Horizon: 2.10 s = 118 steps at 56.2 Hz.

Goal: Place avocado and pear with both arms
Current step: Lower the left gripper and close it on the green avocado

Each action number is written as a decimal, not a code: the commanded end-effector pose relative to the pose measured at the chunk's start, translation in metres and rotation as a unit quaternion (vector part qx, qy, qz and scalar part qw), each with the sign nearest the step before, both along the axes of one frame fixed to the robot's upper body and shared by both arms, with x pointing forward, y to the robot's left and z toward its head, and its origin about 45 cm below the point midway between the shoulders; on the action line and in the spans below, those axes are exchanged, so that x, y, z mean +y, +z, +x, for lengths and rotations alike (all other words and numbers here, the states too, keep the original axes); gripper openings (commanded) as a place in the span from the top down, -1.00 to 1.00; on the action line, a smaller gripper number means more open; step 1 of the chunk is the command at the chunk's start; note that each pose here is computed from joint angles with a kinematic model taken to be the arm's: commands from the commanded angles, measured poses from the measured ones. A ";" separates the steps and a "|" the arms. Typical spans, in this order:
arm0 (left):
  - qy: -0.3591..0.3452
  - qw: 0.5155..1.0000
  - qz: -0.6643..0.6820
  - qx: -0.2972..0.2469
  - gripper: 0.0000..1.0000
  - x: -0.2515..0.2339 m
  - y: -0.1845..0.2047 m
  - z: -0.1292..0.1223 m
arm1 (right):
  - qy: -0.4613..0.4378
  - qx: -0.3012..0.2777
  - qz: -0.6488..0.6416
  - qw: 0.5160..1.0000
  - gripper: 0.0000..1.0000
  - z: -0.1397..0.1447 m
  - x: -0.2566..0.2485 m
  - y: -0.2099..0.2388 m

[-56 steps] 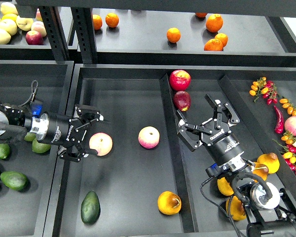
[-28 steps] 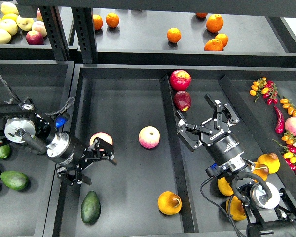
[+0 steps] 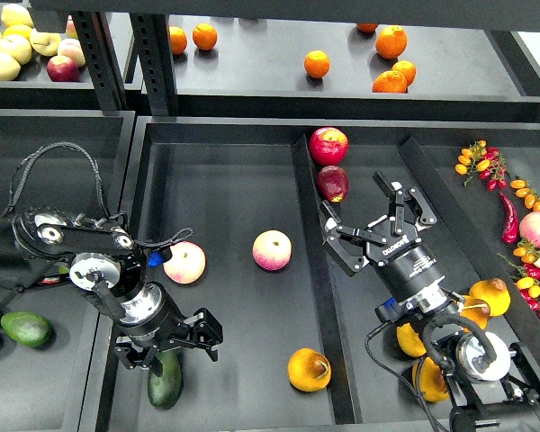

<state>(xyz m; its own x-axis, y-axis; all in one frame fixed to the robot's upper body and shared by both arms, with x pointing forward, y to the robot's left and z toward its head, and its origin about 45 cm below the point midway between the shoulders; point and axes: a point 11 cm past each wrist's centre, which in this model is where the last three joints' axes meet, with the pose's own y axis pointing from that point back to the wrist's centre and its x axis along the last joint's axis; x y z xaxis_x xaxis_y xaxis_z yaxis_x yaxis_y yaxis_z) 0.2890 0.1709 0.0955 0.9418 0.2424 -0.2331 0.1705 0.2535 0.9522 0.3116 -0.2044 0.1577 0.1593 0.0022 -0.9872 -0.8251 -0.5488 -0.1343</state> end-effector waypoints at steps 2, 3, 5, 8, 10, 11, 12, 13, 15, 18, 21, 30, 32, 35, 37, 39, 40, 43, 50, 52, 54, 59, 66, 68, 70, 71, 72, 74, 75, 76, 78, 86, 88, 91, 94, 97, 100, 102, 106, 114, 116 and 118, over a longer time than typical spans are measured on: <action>-0.014 1.000 0.007 0.002 -0.99 -0.004 -0.004 -0.003 | 0.000 -0.001 0.001 1.000 -0.99 0.000 0.000 0.001; -0.015 1.000 0.008 0.002 -0.99 -0.005 -0.004 -0.004 | 0.001 -0.001 0.000 1.000 -0.99 0.000 0.000 0.000; -0.020 1.000 0.009 0.000 -0.99 -0.006 -0.006 -0.004 | 0.000 -0.001 0.001 1.000 -0.99 0.000 0.000 0.001; -0.029 0.999 0.016 -0.005 -0.99 -0.006 -0.008 -0.003 | 0.000 0.000 0.001 1.000 -0.99 0.000 0.000 0.000; -0.035 0.999 0.020 -0.011 -0.99 -0.006 -0.008 -0.001 | 0.000 -0.001 0.000 1.000 -0.99 0.000 0.000 0.001; -0.039 0.999 0.025 -0.016 -0.99 -0.004 -0.009 0.001 | 0.000 -0.001 0.001 1.000 -0.99 0.000 0.000 0.001; -0.041 0.999 0.026 -0.018 -0.99 -0.004 -0.009 0.001 | 0.000 -0.001 0.001 1.000 -0.99 0.000 0.000 0.001; -0.046 0.998 0.034 -0.026 -0.99 -0.001 -0.011 0.005 | 0.000 -0.001 0.001 1.000 -0.99 0.000 0.000 0.001; -0.047 0.998 0.037 -0.027 -0.99 0.001 -0.012 0.005 | 0.000 -0.001 0.001 1.000 -0.99 0.000 0.000 0.001; -0.046 0.998 0.042 -0.028 -0.99 0.004 -0.013 0.006 | 0.000 -0.001 0.001 1.000 -0.99 0.000 0.000 0.001; -0.044 0.998 0.046 -0.029 -0.99 0.007 -0.015 0.007 | 0.000 -0.001 0.001 1.000 -0.99 0.000 0.000 0.001; -0.037 0.997 0.058 -0.019 -0.99 0.018 -0.026 0.001 | 0.000 -0.004 0.001 1.000 -0.99 0.000 0.000 0.003; -0.035 0.997 0.059 -0.018 -0.99 0.019 -0.028 0.000 | 0.000 -0.003 0.001 1.000 -0.99 0.000 0.000 0.002; -0.031 0.998 0.061 -0.015 -0.99 0.021 -0.031 -0.002 | 0.000 -0.004 0.001 1.000 -0.99 0.000 0.000 0.003; -0.028 0.997 0.064 -0.014 -0.99 0.024 -0.034 -0.002 | 0.001 -0.004 0.001 1.000 -0.99 0.000 0.000 0.003; -0.026 0.997 0.064 -0.013 -0.99 0.024 -0.035 -0.003 | 0.000 -0.003 0.001 1.000 -0.99 0.000 0.000 0.002; -0.027 0.997 0.064 -0.013 -0.99 0.024 -0.036 -0.004 | 0.000 -0.004 0.001 1.000 -0.99 0.000 0.000 0.003; -0.028 0.997 0.064 -0.013 -0.99 0.023 -0.036 -0.004 | 0.000 -0.003 0.001 1.000 -0.99 0.000 0.000 0.002; -0.030 0.997 0.063 -0.014 -0.99 0.019 -0.036 -0.003 | 0.001 -0.004 0.002 1.000 -0.99 0.000 0.000 0.003; -0.030 0.997 0.064 -0.016 -0.99 0.018 -0.036 -0.002 | 0.000 -0.004 0.001 1.000 -0.99 0.000 0.000 0.003; -0.031 0.997 0.064 -0.016 -0.99 0.017 -0.038 -0.002 | 0.000 -0.003 0.001 1.000 -0.99 0.000 0.000 0.002; -0.028 0.997 0.065 -0.014 -0.99 0.017 -0.041 -0.004 | 0.000 -0.003 0.001 1.000 -0.99 0.000 0.000 0.002; -0.023 0.997 0.068 -0.011 -0.99 0.020 -0.047 -0.006 | 0.001 -0.004 0.002 1.000 -0.99 0.000 0.000 0.003; -0.020 0.997 0.069 -0.008 -0.99 0.021 -0.051 -0.009 | 0.000 -0.004 0.002 1.000 -0.99 0.000 0.000 0.002; -0.019 0.997 0.071 -0.008 -0.99 0.023 -0.052 -0.009 | 0.000 -0.004 0.002 1.000 -0.99 0.000 0.000 0.002; -0.017 0.997 0.072 -0.006 -0.99 0.024 -0.053 -0.010 | 0.000 -0.004 0.002 1.000 -0.99 0.000 0.000 0.002; -0.017 0.997 0.073 -0.006 -0.99 0.025 -0.054 -0.010 | 0.000 -0.004 0.002 1.000 -0.99 0.000 0.000 0.002; -0.016 0.997 0.074 -0.004 -0.99 0.026 -0.056 -0.012 | 0.000 -0.004 0.002 1.000 -0.99 0.000 0.000 0.002; -0.016 0.997 0.075 -0.004 -0.99 0.026 -0.057 -0.013 | 0.000 -0.004 0.002 1.000 -0.99 0.000 0.000 0.002; -0.015 0.997 0.075 -0.003 -0.99 0.027 -0.058 -0.013 | 0.000 -0.004 0.002 1.000 -0.99 0.000 0.000 0.002; -0.014 0.997 0.076 -0.003 -0.99 0.027 -0.059 -0.013 | 0.001 -0.004 0.001 1.000 -0.99 0.000 0.000 0.002; -0.018 0.997 0.074 -0.002 -0.98 0.021 -0.062 -0.015 | 0.000 -0.003 0.002 1.000 -0.99 -0.001 0.000 0.002; -0.018 0.997 0.074 -0.001 -0.98 0.020 -0.064 -0.017 | 0.000 -0.004 0.002 1.000 -0.99 -0.001 0.000 0.002; -0.019 0.997 0.073 -0.001 -0.98 0.018 -0.065 -0.017 | -0.001 -0.004 0.002 1.000 -0.99 0.000 -0.001 0.002; -0.018 0.997 0.074 -0.002 -0.98 0.018 -0.066 -0.017 | -0.001 -0.004 0.002 1.000 -0.99 0.000 -0.001 0.002; -0.017 0.997 0.075 -0.001 -0.97 0.018 -0.067 -0.017 | -0.001 -0.005 0.002 1.000 -0.99 0.000 -0.001 0.002; -0.016 0.997 0.074 -0.002 -0.96 0.017 -0.067 -0.017 | -0.001 -0.005 0.002 1.000 -0.99 0.000 -0.001 0.002; -0.016 0.997 0.074 -0.002 -0.94 0.017 -0.067 -0.017 | 0.000 -0.005 0.002 1.000 -0.99 -0.001 -0.001 0.002; -0.017 0.997 0.074 -0.002 -0.92 0.017 -0.067 -0.017 | 0.000 -0.004 0.002 1.000 -0.99 -0.001 -0.001 0.002; -0.015 0.997 0.073 -0.002 -0.83 0.016 -0.067 -0.016 | -0.001 -0.005 0.002 1.000 -0.99 -0.001 -0.001 0.002; -0.015 0.997 0.073 -0.002 -0.80 0.016 -0.067 -0.016 | 0.000 -0.005 0.002 1.000 -0.99 -0.001 -0.001 0.002; -0.014 0.997 0.073 -0.003 -0.76 0.017 -0.067 -0.015 | -0.001 -0.006 0.002 1.000 -0.99 -0.001 -0.001 0.002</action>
<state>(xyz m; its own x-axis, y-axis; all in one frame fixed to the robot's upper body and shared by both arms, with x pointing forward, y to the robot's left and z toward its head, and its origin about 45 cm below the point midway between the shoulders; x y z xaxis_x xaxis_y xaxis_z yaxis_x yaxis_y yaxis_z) 0.2727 0.1877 0.0283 0.9504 0.2441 -0.1926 0.1712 0.1061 0.9795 0.3107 -0.2055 0.1598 0.1690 0.0056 -0.9856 -0.8242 -0.5476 -0.1444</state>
